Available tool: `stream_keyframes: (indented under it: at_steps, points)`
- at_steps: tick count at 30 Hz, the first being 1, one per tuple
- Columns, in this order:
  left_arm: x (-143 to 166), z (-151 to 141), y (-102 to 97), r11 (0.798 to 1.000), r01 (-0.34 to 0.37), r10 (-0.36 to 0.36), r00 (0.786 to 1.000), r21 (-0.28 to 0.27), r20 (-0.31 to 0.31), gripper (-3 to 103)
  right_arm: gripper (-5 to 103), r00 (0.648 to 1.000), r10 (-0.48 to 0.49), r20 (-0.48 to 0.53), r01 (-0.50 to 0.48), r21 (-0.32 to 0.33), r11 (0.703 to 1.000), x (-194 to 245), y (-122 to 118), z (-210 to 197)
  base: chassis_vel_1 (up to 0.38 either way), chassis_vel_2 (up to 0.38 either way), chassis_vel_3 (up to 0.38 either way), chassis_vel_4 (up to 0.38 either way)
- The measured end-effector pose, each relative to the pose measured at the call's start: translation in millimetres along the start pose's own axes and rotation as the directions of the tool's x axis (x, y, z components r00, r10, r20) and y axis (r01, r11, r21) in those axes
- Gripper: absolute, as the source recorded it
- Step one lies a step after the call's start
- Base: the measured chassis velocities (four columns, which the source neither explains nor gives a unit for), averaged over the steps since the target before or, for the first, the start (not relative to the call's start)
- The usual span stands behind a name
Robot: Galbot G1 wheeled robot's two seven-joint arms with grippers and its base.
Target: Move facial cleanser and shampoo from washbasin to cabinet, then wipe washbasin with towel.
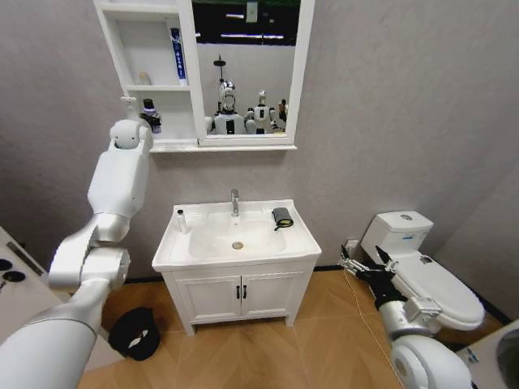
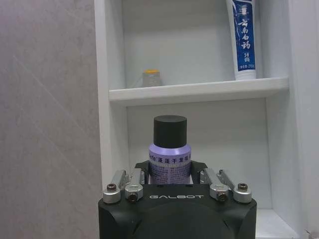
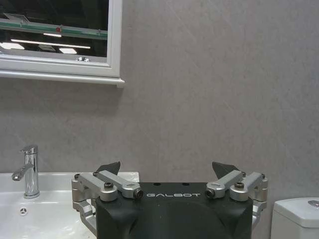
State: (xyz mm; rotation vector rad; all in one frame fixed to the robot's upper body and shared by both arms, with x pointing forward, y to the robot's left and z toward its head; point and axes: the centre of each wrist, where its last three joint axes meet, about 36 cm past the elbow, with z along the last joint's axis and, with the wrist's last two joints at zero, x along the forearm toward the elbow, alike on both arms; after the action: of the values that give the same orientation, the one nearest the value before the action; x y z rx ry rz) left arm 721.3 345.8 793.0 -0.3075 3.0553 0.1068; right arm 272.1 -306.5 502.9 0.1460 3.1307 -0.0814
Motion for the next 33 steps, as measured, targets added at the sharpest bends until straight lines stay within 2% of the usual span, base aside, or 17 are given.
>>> stream_keyframes:
  at_steps: [7, 33]
  points:
    - [4.6, -3.0, -7.5, 1.000, -0.020, 0.020, 1.000, 0.007, -0.006, 43, 100, 1.000, -0.007, -0.011, 0.007, 0.014, 1.000, 2.5, -0.3, -2.5, 0.000, 0.000, 0.000, 0.000]
    - [2.1, 7.2, -1.8, 1.000, -0.015, 0.015, 1.000, -0.001, -0.020, 43, 100, 0.999, -0.033, -0.023, 0.033, 0.023, 0.999, 6.6, 0.7, -2.3, -0.011, 0.013, 0.020, -0.014]
